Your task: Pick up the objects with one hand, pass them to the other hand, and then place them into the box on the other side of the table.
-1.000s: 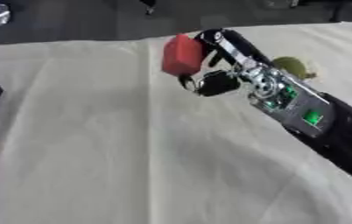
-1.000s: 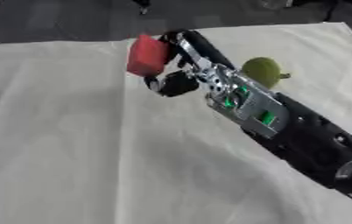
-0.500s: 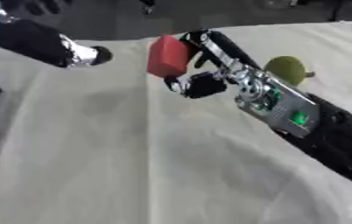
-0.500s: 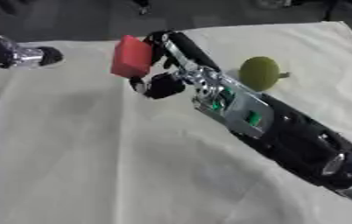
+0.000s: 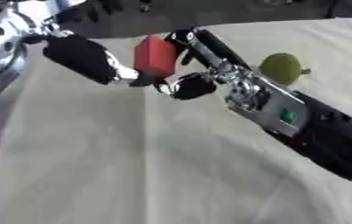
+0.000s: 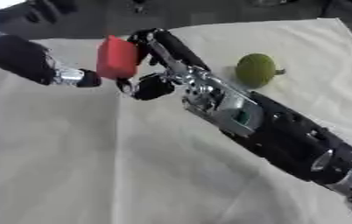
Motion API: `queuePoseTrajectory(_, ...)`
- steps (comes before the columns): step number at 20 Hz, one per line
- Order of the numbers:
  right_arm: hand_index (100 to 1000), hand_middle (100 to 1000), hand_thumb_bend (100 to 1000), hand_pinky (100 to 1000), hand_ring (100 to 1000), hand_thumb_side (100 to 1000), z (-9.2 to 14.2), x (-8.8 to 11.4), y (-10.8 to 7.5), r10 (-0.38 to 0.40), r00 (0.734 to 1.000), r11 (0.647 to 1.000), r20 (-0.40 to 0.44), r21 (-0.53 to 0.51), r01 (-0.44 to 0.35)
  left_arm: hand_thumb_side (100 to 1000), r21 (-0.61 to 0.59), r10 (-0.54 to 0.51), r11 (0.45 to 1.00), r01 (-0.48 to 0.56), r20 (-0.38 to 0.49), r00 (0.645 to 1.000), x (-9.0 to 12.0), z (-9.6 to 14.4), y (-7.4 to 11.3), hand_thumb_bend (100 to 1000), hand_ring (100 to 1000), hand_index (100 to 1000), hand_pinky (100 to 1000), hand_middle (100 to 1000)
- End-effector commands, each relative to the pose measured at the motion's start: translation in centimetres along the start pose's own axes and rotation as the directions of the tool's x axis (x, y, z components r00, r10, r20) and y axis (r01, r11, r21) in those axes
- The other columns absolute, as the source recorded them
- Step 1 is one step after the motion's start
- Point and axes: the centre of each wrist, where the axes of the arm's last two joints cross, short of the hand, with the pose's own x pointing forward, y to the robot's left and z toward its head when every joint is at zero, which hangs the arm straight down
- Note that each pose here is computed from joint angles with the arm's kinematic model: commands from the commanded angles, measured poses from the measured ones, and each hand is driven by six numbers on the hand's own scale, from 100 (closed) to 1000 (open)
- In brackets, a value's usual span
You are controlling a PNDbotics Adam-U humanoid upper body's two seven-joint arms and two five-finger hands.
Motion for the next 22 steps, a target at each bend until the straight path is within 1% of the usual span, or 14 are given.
queuePoseTrajectory(1, 606, 460, 334, 628, 695, 100, -0.1, 0.7, -0.6, 0.014, 0.998, 1.000, 0.057, -0.006, -0.013, 377, 0.010, -0.044, 0.999, 0.044, 0.007, 0.999, 0.3, -0.3, 0.3, 796, 803, 855, 829, 792)
queuePoseTrajectory(4, 605, 459, 333, 624, 696, 100, -0.2, 0.9, -0.4, 0.000, 0.996, 1.000, 0.093, 0.014, -0.001, 330, 0.004, -0.069, 0.998, 0.069, 0.004, 0.998, 0.0, -1.0, -0.4, 807, 805, 851, 829, 793)
queuePoseTrajectory(7, 603, 456, 332, 619, 695, 100, -0.2, 0.9, -0.3, -0.021, 0.991, 0.999, 0.129, 0.033, 0.017, 309, -0.004, -0.083, 0.997, 0.083, 0.006, 0.997, -0.4, -1.7, -1.0, 807, 807, 849, 827, 795)
queuePoseTrajectory(9, 601, 454, 330, 616, 694, 100, -0.2, 0.9, -0.3, -0.039, 0.988, 0.999, 0.152, 0.043, 0.033, 268, -0.009, -0.092, 0.996, 0.092, 0.002, 0.996, -0.8, -2.0, -1.4, 803, 809, 848, 826, 797)
queuePoseTrajectory(10, 600, 453, 329, 613, 694, 100, -0.2, 0.9, -0.3, -0.049, 0.986, 0.998, 0.162, 0.046, 0.042, 229, -0.009, -0.097, 0.995, 0.097, -0.004, 0.995, -1.1, -2.2, -1.6, 783, 811, 847, 826, 799)
queuePoseTrajectory(11, 600, 453, 329, 613, 694, 100, -0.2, 0.9, -0.3, -0.059, 0.983, 0.997, 0.172, 0.049, 0.051, 245, -0.008, -0.104, 0.995, 0.104, -0.013, 0.995, -1.5, -2.4, -1.8, 800, 811, 847, 826, 799)
queuePoseTrajectory(12, 600, 453, 329, 613, 694, 100, -0.1, 0.9, -0.2, -0.066, 0.982, 0.997, 0.179, 0.052, 0.058, 237, -0.005, -0.110, 0.994, 0.110, -0.020, 0.994, -1.7, -2.6, -1.9, 796, 811, 847, 826, 799)
queuePoseTrajectory(14, 600, 452, 331, 612, 694, 100, -0.1, 0.8, -0.2, -0.078, 0.980, 0.996, 0.186, 0.057, 0.068, 211, 0.004, -0.120, 0.993, 0.121, -0.037, 0.992, -2.2, -2.9, -2.2, 748, 807, 846, 821, 796)
queuePoseTrajectory(15, 600, 452, 331, 612, 694, 100, -0.1, 0.8, -0.1, -0.081, 0.979, 0.996, 0.187, 0.058, 0.071, 211, 0.008, -0.124, 0.992, 0.124, -0.043, 0.991, -2.3, -3.1, -2.3, 748, 807, 846, 821, 796)
queuePoseTrajectory(16, 599, 452, 330, 611, 693, 100, -0.1, 0.8, -0.1, -0.083, 0.979, 0.996, 0.188, 0.058, 0.073, 163, 0.013, -0.124, 0.992, 0.125, -0.050, 0.991, -2.5, -3.2, -2.4, 605, 782, 825, 797, 761)
queuePoseTrajectory(17, 599, 452, 330, 610, 693, 100, 0.0, 0.8, -0.1, -0.086, 0.978, 0.995, 0.188, 0.059, 0.076, 152, 0.022, -0.119, 0.993, 0.120, -0.061, 0.991, -2.6, -3.3, -2.5, 585, 772, 821, 787, 746)
queuePoseTrajectory(18, 599, 452, 330, 610, 693, 100, 0.0, 0.8, 0.0, -0.089, 0.978, 0.995, 0.189, 0.061, 0.079, 110, 0.034, -0.113, 0.993, 0.115, -0.071, 0.991, -2.7, -3.4, -2.6, 531, 750, 807, 770, 714)
queuePoseTrajectory(21, 599, 451, 330, 609, 692, 100, 0.0, 0.7, 0.1, -0.096, 0.976, 0.994, 0.195, 0.064, 0.085, 100, 0.055, -0.097, 0.993, 0.103, -0.098, 0.990, -3.0, -3.8, -3.1, 498, 730, 785, 753, 690)
queuePoseTrajectory(22, 599, 451, 330, 608, 692, 100, 0.1, 0.7, 0.2, -0.100, 0.975, 0.994, 0.197, 0.067, 0.088, 100, 0.060, -0.090, 0.993, 0.097, -0.105, 0.990, -3.1, -3.9, -3.3, 465, 694, 749, 735, 651)
